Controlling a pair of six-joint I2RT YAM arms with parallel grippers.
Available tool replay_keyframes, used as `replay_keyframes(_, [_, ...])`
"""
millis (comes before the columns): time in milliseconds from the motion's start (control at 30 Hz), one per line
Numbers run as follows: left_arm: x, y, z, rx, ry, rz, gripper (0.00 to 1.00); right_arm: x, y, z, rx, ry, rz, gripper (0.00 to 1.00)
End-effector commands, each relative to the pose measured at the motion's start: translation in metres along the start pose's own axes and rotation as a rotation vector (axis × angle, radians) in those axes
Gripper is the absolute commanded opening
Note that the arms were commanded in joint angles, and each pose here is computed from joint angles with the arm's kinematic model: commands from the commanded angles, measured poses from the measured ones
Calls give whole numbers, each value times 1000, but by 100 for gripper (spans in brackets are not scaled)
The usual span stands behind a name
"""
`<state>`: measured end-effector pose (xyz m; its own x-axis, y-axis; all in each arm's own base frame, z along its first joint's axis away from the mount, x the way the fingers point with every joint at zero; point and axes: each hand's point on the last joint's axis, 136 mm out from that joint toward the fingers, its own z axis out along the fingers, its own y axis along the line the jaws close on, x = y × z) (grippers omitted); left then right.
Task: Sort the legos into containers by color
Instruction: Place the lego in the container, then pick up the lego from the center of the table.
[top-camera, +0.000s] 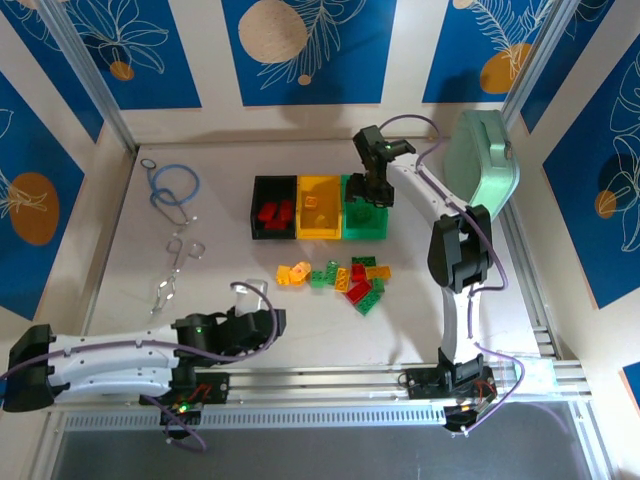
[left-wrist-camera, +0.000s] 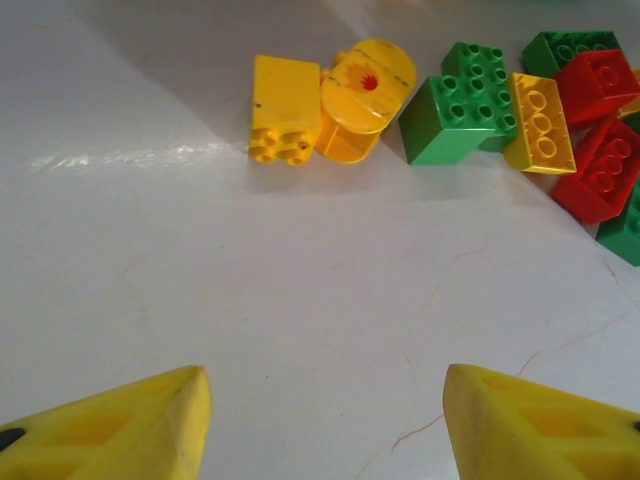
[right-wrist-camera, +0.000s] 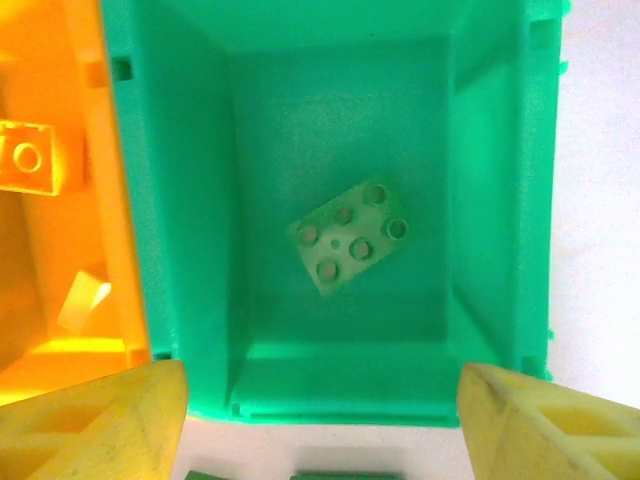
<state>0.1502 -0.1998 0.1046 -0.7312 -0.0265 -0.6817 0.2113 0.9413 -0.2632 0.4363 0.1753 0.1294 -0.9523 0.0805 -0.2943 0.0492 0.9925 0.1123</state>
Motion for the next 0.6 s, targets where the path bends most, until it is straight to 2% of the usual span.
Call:
replay_keyframes(0, [-12,-24,-2,51,-17,17,63,7,8,-44,-21,-74,-29,72])
replay_keyframes(167, [-18,-46,4,68,2,38,66,43,16,-67,-100,-126,-46,72])
replay_keyframes(400, [-22,-69,33,22,112,66,67,113,16,-75,-207,-113,-13,71])
replay_keyframes(567, [-35,-74,60,13,168,28,66,144,15,-92,-243,-136,-7,71])
